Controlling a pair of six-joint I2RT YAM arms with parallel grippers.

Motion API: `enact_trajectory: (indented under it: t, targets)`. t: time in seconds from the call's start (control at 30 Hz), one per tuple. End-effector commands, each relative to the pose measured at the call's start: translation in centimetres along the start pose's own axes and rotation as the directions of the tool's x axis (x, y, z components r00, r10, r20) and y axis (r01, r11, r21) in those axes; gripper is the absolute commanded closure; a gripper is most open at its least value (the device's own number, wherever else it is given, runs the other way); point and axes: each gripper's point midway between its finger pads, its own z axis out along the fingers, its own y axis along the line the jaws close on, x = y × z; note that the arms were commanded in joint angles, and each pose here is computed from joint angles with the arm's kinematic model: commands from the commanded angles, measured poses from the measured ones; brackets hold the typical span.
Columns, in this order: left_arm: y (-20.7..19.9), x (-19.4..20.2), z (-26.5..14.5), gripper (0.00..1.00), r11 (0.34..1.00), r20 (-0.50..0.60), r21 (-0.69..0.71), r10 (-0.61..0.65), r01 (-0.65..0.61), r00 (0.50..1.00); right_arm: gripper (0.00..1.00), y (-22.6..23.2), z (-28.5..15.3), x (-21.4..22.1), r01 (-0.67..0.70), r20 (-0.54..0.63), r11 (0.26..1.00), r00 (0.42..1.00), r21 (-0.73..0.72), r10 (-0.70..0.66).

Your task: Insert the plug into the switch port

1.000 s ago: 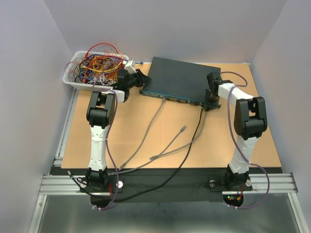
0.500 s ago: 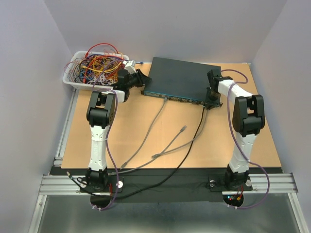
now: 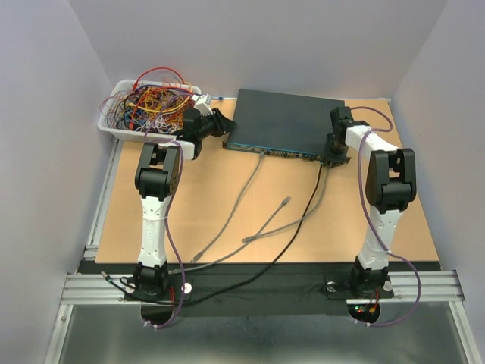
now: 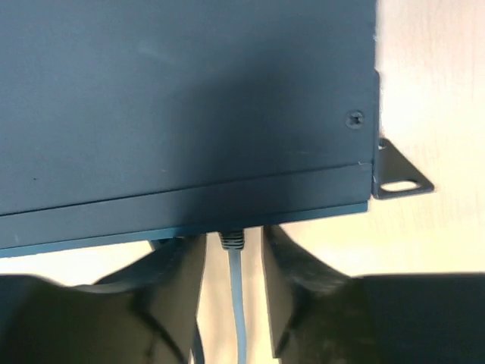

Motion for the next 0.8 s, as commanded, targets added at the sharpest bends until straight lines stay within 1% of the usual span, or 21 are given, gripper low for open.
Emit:
enact_trajectory:
  t: [0.0,0.03,0.07,0.13,0.27,0.3,0.33,0.43,0.47,0.5,0.57,0.6,0.63,0.67,0.73,0.77]
  targets:
    - [-1.7,-2.1,-1.0,0.63,0.999,0.046,0.038,0.027,-0.029,0.999,0.54,1.4,-2.8,-5.9,-0.039,0.256,0.992,0.964,-0.123,0.069]
    - [-2.6,-3.1,-1.3,0.63,0.998,0.07,0.05,0.037,-0.041,0.997,0.51,1.4,-3.6,-5.9,-0.035,0.268,0.991,0.961,-0.131,0.069]
    - [-2.6,-3.0,-1.7,0.63,0.999,0.073,0.04,0.029,-0.032,0.997,0.47,1.0,-3.3,-5.2,-0.036,0.256,0.991,0.964,-0.126,0.067]
    - [-3.6,-4.1,-2.2,0.63,0.998,0.091,0.047,0.034,-0.038,0.995,0.43,1.0,-4.3,-5.1,-0.035,0.268,0.99,0.961,-0.138,0.071]
    - [-5.7,-5.9,-3.1,0.63,0.997,0.113,0.052,0.053,-0.059,0.992,0.38,1.2,-5.7,-4.7,-0.032,0.277,0.985,0.958,-0.167,0.078]
    - [-5.9,-6.0,-3.4,0.63,0.997,0.114,0.044,0.057,-0.062,0.992,0.38,1.1,-6.6,-4.5,-0.03,0.283,0.983,0.956,-0.182,0.082]
    - [-6.7,-6.9,-4.0,0.63,0.996,0.124,0.039,0.074,-0.079,0.99,0.37,1.1,-7.0,-4.4,-0.03,0.288,0.982,0.954,-0.188,0.084]
    - [-8.2,-7.2,-5.0,0.63,0.995,0.114,0.008,0.095,-0.097,0.989,0.35,0.8,-8.9,-4.1,-0.026,0.314,0.979,0.945,-0.205,0.09]
    - [-8.1,-6.6,-5.3,0.63,0.994,0.099,-0.012,0.112,-0.112,0.989,0.34,0.7,-9.4,-4.1,-0.028,0.321,0.979,0.942,-0.204,0.094]
    - [-8.7,-5.9,-5.1,0.63,0.992,0.089,-0.031,0.127,-0.125,0.988,0.34,0.6,-10.4,-4.3,-0.033,0.341,0.976,0.934,-0.214,0.106]
    - [-9.9,-4.5,-5.5,0.63,0.986,0.039,-0.074,0.15,-0.147,0.988,0.33,0.4,-11.1,-3.7,-0.036,0.343,0.974,0.932,-0.225,0.114]
    - [-9.5,-3.4,-5.6,0.63,0.972,0.014,-0.127,0.2,-0.196,0.98,0.33,0.7,-11.3,-3.3,-0.034,0.333,0.968,0.935,-0.249,0.119]
    - [-11.6,-1.0,-5.4,0.63,0.968,-0.048,-0.121,0.216,-0.22,0.975,0.33,1.0,-11.9,-3.0,-0.03,0.333,0.963,0.935,-0.269,0.122]
    - [-11.7,0.9,-5.4,0.64,0.959,-0.092,-0.142,0.232,-0.244,0.968,0.33,1.0,-12.5,-2.5,-0.025,0.334,0.958,0.934,-0.285,0.123]
    - [-12.3,3.4,-5.5,0.64,0.934,-0.149,-0.184,0.281,-0.305,0.948,0.33,1.4,-13.2,-1.8,-0.016,0.335,0.952,0.934,-0.306,0.123]
    - [-13.5,6.5,-5.6,0.64,0.931,-0.218,-0.17,0.285,-0.323,0.934,0.33,1.5,-13.9,-1.2,-0.009,0.343,0.95,0.932,-0.313,0.122]
